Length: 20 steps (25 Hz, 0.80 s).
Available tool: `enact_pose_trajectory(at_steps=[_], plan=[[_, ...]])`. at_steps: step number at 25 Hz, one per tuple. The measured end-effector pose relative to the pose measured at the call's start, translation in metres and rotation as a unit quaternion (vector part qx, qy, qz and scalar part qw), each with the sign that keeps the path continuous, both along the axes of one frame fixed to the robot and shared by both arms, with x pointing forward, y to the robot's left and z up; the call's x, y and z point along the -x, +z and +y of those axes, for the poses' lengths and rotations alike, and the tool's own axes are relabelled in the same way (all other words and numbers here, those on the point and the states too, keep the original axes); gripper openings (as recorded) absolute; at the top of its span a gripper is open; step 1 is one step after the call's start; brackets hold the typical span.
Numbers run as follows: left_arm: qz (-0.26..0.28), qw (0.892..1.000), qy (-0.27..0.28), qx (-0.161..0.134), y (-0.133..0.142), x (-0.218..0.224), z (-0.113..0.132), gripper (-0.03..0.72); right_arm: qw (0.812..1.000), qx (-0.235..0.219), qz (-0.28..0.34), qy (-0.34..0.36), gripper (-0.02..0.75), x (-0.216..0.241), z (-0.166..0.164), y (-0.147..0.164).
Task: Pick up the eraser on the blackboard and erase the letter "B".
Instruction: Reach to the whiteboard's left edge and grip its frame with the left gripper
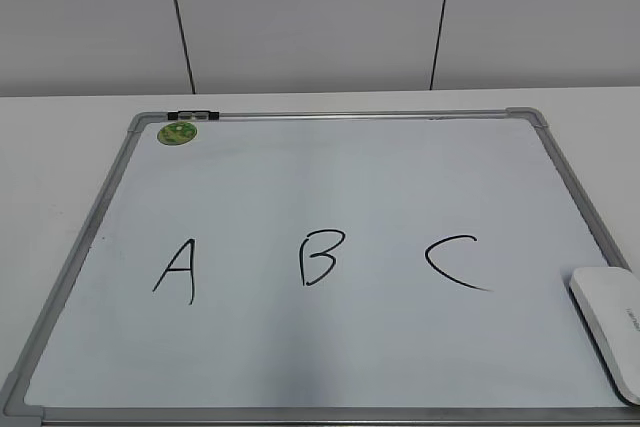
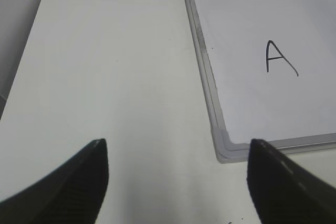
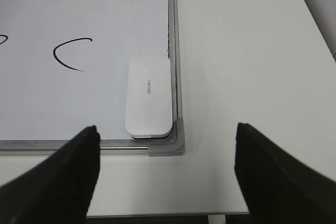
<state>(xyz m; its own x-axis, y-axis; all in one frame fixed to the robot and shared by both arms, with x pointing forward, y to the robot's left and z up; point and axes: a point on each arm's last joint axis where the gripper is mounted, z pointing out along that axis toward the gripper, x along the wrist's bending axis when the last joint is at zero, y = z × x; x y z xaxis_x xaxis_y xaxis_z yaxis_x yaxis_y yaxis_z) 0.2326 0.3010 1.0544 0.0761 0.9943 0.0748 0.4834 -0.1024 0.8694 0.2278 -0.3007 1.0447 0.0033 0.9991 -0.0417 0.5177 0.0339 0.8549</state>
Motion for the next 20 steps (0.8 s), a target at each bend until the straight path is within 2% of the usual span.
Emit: enact_pose_trajectory(at_steps=[15, 20], plan=[[0.005, 1.0, -0.002, 0.003, 0.001, -0.002, -0.001, 0.587, 1.0, 0.0, 0.0, 0.0, 0.591, 0.0, 0.0, 0.0], [0.021, 1.0, -0.003, 0.004, 0.022, -0.022, -0.001, 0.586, 1.0, 0.0, 0.0, 0.0, 0.591, 0.0, 0.0, 0.0]])
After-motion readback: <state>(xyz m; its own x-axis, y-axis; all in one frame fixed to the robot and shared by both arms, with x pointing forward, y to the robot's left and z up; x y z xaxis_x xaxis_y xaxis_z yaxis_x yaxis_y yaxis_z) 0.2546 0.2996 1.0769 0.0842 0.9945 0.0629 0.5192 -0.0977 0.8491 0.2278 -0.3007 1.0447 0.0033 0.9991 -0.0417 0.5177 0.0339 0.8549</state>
